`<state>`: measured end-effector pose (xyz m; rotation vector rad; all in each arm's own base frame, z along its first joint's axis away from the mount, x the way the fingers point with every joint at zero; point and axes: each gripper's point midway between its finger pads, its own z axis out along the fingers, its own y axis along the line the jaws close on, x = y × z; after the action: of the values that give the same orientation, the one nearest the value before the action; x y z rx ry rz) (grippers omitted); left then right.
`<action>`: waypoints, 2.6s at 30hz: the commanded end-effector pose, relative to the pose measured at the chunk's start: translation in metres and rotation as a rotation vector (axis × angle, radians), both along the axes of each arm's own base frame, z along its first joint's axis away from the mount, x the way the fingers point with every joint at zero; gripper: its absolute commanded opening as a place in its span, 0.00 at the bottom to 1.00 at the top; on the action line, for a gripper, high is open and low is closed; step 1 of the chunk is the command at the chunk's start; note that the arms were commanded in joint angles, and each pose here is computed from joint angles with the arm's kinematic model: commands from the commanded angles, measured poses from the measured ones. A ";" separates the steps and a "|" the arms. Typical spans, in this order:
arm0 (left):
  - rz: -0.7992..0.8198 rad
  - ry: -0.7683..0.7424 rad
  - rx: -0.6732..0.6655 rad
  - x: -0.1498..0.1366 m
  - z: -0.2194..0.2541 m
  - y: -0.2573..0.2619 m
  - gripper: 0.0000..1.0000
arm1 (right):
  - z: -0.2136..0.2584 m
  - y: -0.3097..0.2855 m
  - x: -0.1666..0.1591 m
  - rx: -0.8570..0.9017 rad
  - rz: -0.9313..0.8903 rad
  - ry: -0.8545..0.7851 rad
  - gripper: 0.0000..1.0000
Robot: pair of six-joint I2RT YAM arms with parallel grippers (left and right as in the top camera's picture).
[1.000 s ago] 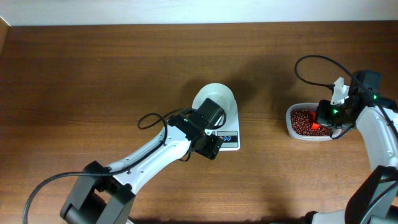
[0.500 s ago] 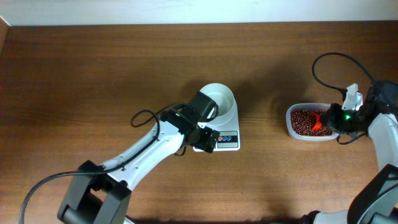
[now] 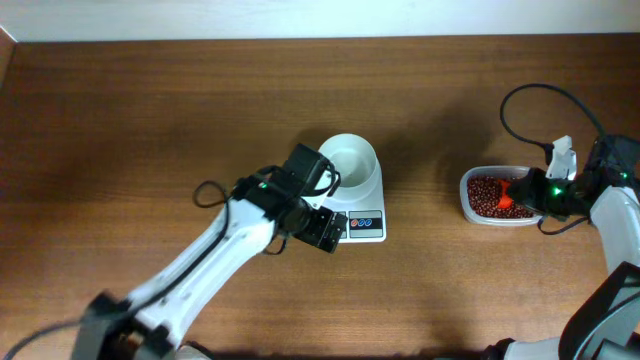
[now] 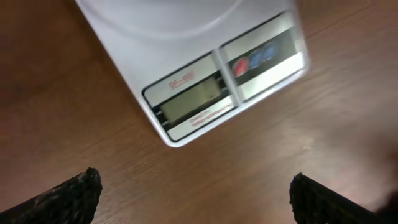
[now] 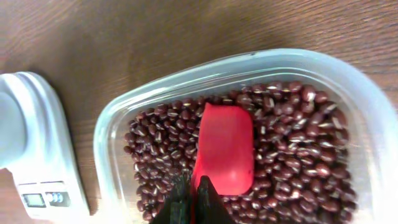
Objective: Scoop item into bowl and weigh 50g on scale
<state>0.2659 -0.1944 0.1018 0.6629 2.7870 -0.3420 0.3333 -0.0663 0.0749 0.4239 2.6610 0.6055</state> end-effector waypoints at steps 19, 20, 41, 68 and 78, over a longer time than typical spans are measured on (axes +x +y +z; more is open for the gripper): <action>-0.026 -0.122 -0.056 0.002 -0.003 0.001 0.99 | -0.024 -0.007 -0.021 0.164 -0.049 0.040 0.04; -0.026 -0.122 -0.056 0.002 -0.003 0.001 0.99 | -0.023 -0.008 -0.021 0.175 -0.052 0.032 0.04; -0.026 -0.122 -0.056 0.002 -0.003 0.001 0.99 | 0.007 -0.032 -0.014 0.344 -0.136 -0.144 0.04; -0.026 -0.122 -0.056 0.002 -0.003 0.001 0.99 | 0.029 -0.041 -0.002 0.341 -0.149 -0.162 0.04; -0.026 -0.122 -0.056 0.002 -0.003 0.001 0.99 | 0.035 -0.055 -0.008 0.349 -0.193 -0.156 0.04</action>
<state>0.2681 -0.1956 0.1019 0.6667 2.6444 -0.3839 0.3246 -0.1077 0.1024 0.6645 2.3813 0.9941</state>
